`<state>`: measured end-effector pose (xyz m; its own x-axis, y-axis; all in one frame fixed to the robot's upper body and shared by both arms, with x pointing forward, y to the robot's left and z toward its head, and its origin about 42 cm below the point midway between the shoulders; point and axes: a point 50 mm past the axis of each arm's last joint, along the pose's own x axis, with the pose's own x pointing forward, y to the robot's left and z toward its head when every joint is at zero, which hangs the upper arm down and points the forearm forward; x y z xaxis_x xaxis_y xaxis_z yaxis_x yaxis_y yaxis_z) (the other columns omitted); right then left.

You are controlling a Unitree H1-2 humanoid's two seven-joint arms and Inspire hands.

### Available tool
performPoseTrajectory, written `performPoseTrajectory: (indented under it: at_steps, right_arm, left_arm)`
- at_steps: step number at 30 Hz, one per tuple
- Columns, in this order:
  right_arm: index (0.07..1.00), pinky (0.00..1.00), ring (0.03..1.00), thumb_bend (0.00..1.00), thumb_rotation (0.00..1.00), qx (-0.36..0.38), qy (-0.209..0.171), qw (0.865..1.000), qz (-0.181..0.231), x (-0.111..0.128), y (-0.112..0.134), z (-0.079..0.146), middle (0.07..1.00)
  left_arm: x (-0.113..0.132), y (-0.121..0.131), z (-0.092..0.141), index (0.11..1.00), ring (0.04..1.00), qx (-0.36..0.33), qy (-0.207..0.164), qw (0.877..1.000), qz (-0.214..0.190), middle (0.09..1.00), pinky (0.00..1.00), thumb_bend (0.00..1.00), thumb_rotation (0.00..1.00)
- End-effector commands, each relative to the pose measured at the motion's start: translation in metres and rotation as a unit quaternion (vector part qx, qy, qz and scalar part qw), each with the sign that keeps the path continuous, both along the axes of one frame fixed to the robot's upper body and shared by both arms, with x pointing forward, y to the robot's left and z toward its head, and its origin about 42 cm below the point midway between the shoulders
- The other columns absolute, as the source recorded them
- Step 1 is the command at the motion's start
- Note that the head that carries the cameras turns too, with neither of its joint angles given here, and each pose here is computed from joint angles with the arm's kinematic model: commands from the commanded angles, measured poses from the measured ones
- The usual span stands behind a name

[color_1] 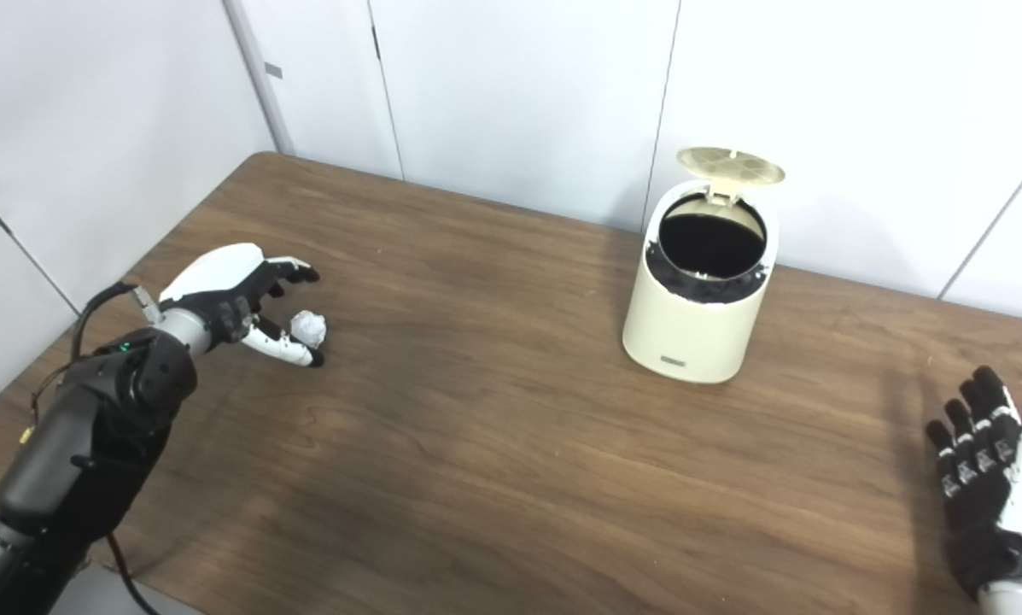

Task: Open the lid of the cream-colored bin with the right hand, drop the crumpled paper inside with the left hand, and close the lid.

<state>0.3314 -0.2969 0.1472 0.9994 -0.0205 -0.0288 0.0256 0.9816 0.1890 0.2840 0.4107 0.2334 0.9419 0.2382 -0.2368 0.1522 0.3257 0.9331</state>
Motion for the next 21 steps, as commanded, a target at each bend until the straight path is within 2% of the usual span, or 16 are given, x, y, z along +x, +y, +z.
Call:
performPoseTrajectory:
  at_steps: [1, 6, 10, 15, 21]
  right_arm:
    - [0.951, 0.96, 0.996, 0.52, 1.00, 0.000, -0.038, 0.999, 0.007, 0.0053, 0.0000, 0.0158, 0.984]
    - [0.957, 0.98, 0.990, 0.52, 1.00, 0.002, -0.037, 0.999, 0.009, 0.0056, 0.0006, 0.0138, 0.984]
    - [0.955, 0.99, 0.987, 0.51, 1.00, 0.010, -0.038, 0.999, 0.010, 0.0049, -0.0005, 0.0129, 0.982]
    - [0.947, 0.98, 0.980, 0.51, 1.00, 0.012, -0.040, 0.999, 0.007, 0.0037, -0.0001, 0.0131, 0.977]
    - [0.955, 0.97, 0.982, 0.52, 1.00, 0.005, -0.039, 0.999, 0.009, 0.0022, -0.0007, 0.0137, 0.983]
  left_arm:
    - [0.0086, 0.0071, 0.0238, 0.825, 0.800, 0.027, -0.037, 0.999, -0.003, 0.842, 0.69, 0.83, 0.16]
    - [0.0112, 0.0097, 0.0232, 0.813, 0.826, 0.023, -0.036, 0.999, -0.002, 0.833, 0.71, 0.83, 0.14]
    - [0.0125, 0.0109, 0.0220, 0.806, 0.783, 0.027, -0.034, 0.999, -0.005, 0.824, 0.68, 0.82, 0.12]
    - [0.0138, 0.0139, 0.0199, 0.792, 0.709, 0.029, -0.035, 0.999, -0.011, 0.789, 0.61, 0.82, 0.13]
    - [0.0170, 0.0103, 0.0211, 0.782, 0.701, 0.055, -0.020, 0.998, -0.025, 0.764, 0.60, 0.80, 0.15]
